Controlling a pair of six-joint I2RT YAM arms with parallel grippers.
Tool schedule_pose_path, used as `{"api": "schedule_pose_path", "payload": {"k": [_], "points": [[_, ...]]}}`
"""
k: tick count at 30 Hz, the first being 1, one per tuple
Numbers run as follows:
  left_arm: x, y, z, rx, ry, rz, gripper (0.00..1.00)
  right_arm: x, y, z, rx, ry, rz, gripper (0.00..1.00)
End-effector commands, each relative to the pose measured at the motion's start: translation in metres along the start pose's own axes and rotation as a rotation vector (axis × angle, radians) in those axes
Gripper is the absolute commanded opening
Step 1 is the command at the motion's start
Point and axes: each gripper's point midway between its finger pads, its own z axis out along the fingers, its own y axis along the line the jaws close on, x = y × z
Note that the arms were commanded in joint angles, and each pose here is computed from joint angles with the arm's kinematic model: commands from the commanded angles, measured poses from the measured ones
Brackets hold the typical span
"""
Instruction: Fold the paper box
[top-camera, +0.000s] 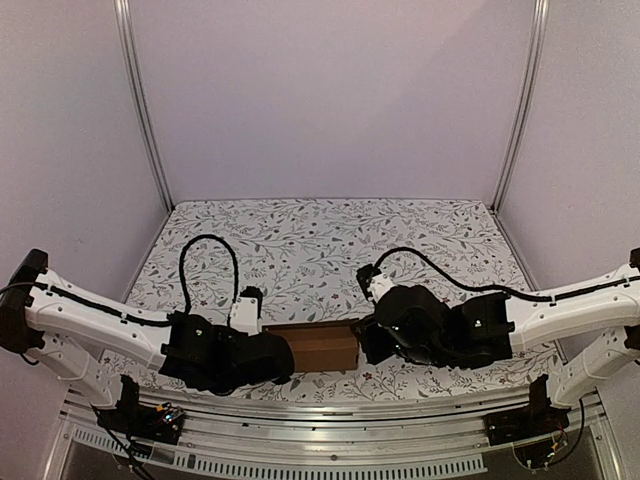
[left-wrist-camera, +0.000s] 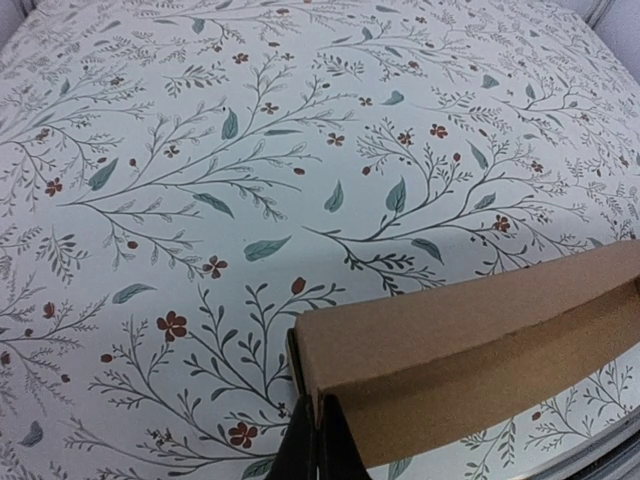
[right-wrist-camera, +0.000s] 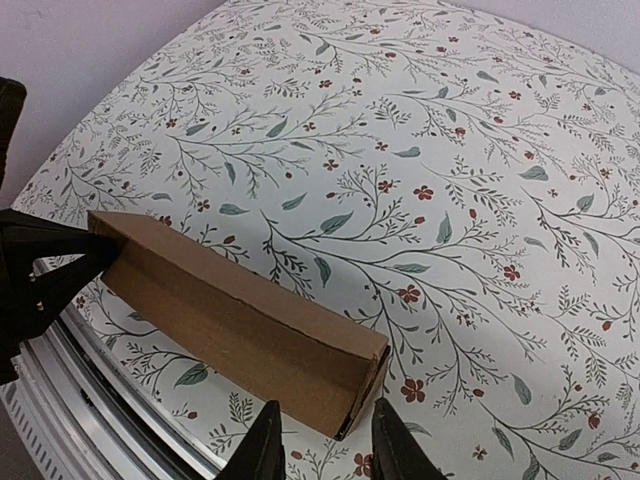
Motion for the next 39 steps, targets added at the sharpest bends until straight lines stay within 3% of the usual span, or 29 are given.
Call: {"api": "schedule_pose_path", "payload": {"k": [1, 8, 15, 23, 31, 35, 39], "points": [[0.003, -0.005, -0.004, 0.005, 0.003, 0.020, 0.00, -0.030, 0.019, -0.009, -0.061, -0.052, -0.061, 0.24], [0.003, -0.006, -0.005, 0.009, 0.002, 0.021, 0.00, -0.055, 0.034, 0.007, -0.113, -0.055, -0.072, 0.00], [0.004, -0.006, -0.004, 0.009, 0.004, 0.019, 0.00, -0.038, 0.027, 0.036, -0.058, -0.022, -0.110, 0.00], [0.006, -0.005, -0.004, 0.007, 0.008, 0.017, 0.00, 0.038, 0.014, 0.062, -0.031, 0.100, -0.074, 0.00], [0.004, -0.005, -0.005, 0.007, 0.008, 0.020, 0.00, 0.038, 0.015, 0.060, -0.008, 0.084, -0.074, 0.00], [0.006, 0.002, -0.008, -0.002, 0.018, 0.019, 0.08, 0.034, 0.015, 0.061, 0.008, 0.076, -0.084, 0.00], [0.008, 0.009, -0.013, 0.004, 0.027, 0.011, 0.22, 0.041, 0.012, 0.065, 0.021, 0.092, -0.077, 0.00]]}}
